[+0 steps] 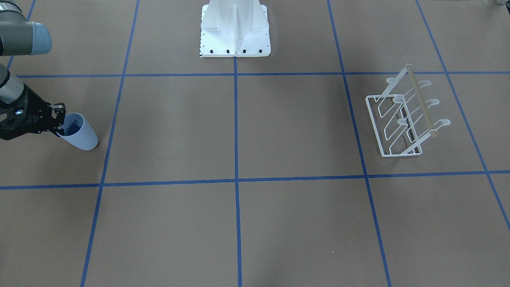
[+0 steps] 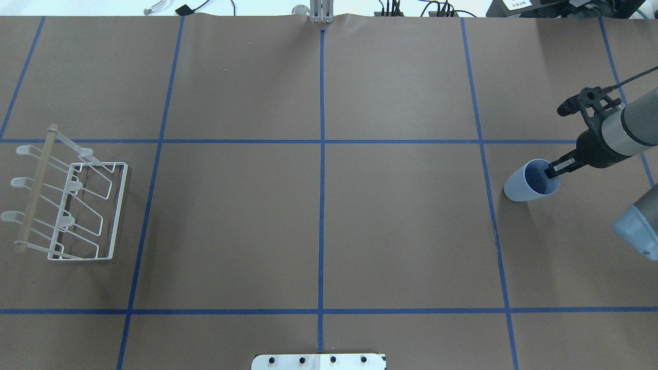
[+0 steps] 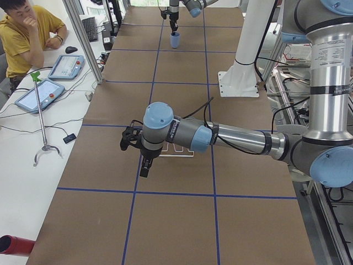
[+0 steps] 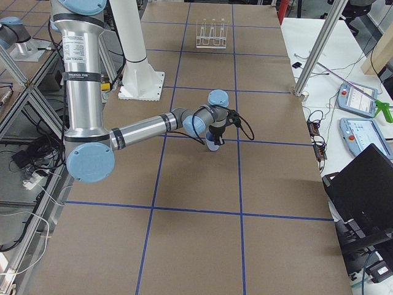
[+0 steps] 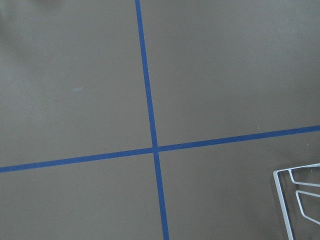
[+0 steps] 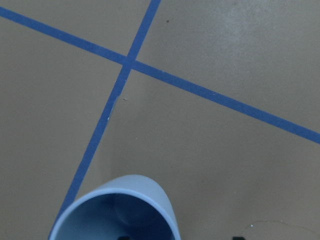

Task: Hang cup on cup holder
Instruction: 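Grip the cup rim with the right gripper and lift it sideways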

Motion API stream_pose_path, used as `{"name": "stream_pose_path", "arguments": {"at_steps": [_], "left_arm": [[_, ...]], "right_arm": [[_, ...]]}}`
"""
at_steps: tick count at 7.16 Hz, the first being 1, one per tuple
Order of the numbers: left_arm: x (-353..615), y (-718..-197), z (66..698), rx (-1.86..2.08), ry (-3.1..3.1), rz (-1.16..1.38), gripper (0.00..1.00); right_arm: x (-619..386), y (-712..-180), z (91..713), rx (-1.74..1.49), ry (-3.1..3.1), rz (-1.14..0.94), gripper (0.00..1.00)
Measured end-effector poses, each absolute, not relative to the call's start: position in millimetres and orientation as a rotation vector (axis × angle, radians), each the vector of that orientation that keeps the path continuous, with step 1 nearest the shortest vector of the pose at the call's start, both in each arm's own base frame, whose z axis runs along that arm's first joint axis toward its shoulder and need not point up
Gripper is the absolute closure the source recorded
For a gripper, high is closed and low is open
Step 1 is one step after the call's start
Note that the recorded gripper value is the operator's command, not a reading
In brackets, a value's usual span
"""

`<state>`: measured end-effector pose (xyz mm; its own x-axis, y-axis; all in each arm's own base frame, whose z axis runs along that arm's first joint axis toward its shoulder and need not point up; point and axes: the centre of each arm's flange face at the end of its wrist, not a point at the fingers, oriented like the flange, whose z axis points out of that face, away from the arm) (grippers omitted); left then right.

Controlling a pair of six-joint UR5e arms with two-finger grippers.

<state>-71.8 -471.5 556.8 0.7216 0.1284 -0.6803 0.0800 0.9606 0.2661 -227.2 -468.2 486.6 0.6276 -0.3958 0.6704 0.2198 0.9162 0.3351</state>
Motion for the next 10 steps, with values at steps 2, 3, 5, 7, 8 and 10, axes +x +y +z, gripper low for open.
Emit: {"name": "stream_pose_path", "arguments": {"at_steps": [2, 3, 5, 7, 8, 10], "left_arm": [[-72, -475, 546, 0.351, 0.765, 0.053, 0.01], [-72, -479, 533, 0.43, 0.764, 0.08, 0.01], [-71, -481, 506, 0.602, 0.766, 0.139, 0.01], [-30, -492, 471, 0.69, 0.846, 0.223, 0.01], [1, -504, 444, 0.689, 0.909, 0.228, 0.01], [71, -515, 387, 0.67, 1.079, 0.192, 0.01]], "right_arm": [[-210, -473, 466, 0.268, -0.843, -0.327, 1.0], [-202, -479, 453, 0.292, -0.857, -0.294, 1.0], [-200, -491, 415, 0.356, -0.946, -0.172, 1.0], [-200, -488, 378, 0.435, -1.131, -0.022, 1.0], [-198, -482, 365, 0.47, -1.233, 0.023, 1.0], [-197, -459, 343, 0.511, -1.452, 0.074, 1.0]]}}
